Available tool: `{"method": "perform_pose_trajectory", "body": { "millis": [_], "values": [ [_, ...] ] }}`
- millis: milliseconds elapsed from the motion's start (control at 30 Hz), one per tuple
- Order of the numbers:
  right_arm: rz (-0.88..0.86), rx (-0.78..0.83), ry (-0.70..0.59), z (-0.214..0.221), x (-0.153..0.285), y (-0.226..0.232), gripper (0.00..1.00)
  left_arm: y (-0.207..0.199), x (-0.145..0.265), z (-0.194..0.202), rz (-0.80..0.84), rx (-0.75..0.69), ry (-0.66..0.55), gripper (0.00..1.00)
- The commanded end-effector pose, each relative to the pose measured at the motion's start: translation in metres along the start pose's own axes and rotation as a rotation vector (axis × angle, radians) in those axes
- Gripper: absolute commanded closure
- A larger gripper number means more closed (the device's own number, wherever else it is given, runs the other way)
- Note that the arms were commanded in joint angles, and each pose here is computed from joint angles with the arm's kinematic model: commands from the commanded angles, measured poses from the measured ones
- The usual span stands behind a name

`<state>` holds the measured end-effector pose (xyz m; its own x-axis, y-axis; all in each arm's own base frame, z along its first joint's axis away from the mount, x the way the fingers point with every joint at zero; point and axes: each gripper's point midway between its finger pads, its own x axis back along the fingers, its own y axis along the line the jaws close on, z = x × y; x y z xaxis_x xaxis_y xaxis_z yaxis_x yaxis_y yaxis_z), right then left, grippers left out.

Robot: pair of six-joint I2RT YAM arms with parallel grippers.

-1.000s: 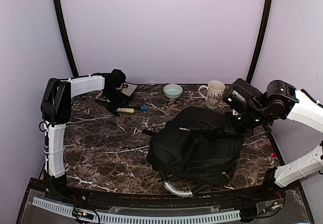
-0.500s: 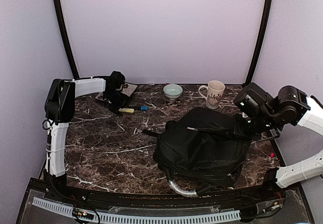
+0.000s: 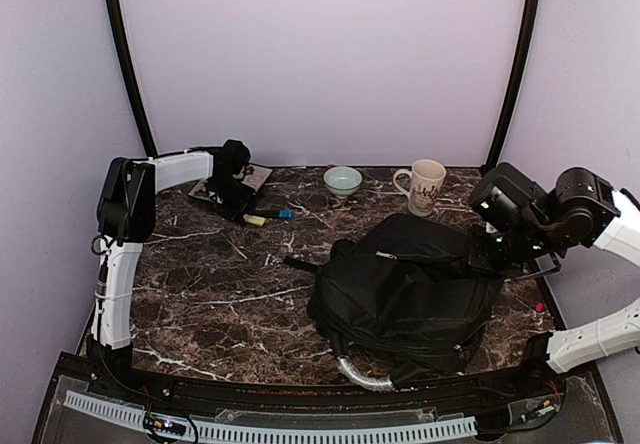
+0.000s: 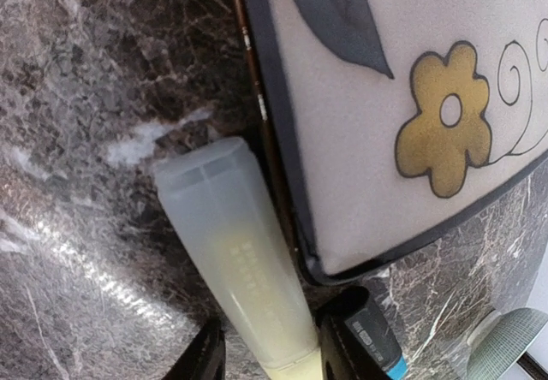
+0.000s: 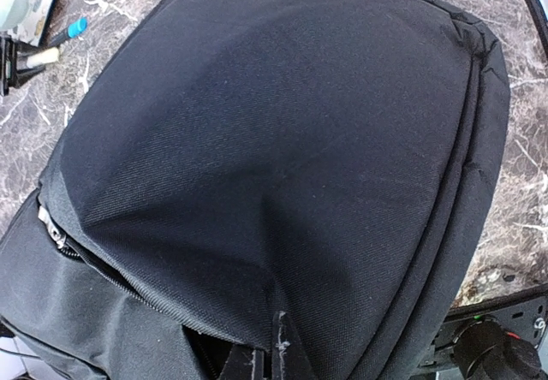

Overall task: Pack the student bag
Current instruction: Move the pen to the center of the board.

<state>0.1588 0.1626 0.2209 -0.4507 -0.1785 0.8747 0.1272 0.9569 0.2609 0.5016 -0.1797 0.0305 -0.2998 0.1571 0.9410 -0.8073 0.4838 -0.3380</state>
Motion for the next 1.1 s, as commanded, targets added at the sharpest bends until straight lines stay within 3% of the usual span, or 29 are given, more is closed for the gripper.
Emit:
{"method": "perform_pose_trajectory", "body": {
  "millis": [0, 367, 500, 633, 800, 1067],
  "values": [
    [-0.052, -0.109, -0.05, -0.009, 0.019, -0.008, 1.0, 0.039, 0.0, 0.014, -0.145, -0.047, 0.065, 0.61],
    [-0.055, -0.088, -0.063, -0.006, 0.017, -0.016, 1.0, 0.1, 0.03, 0.048, -0.167, -0.207, 0.094, 0.79],
    [-0.064, -0.079, -0.049, -0.001, 0.007, -0.013, 1.0, 0.112, 0.037, 0.053, -0.171, -0.317, 0.092, 0.8],
    [-0.082, -0.069, -0.048, -0.001, 0.002, -0.007, 1.0, 0.108, 0.047, 0.051, -0.143, -0.448, 0.071, 0.79],
    [-0.074, -0.051, -0.033, 0.001, 0.0, -0.004, 1.0, 0.088, 0.064, 0.055, -0.052, -0.63, 0.026, 0.67],
    [-0.093, -0.072, -0.048, -0.002, 0.003, -0.004, 1.0, 0.078, 0.078, 0.077, 0.06, -0.88, 0.035, 0.62]
  ]
}}
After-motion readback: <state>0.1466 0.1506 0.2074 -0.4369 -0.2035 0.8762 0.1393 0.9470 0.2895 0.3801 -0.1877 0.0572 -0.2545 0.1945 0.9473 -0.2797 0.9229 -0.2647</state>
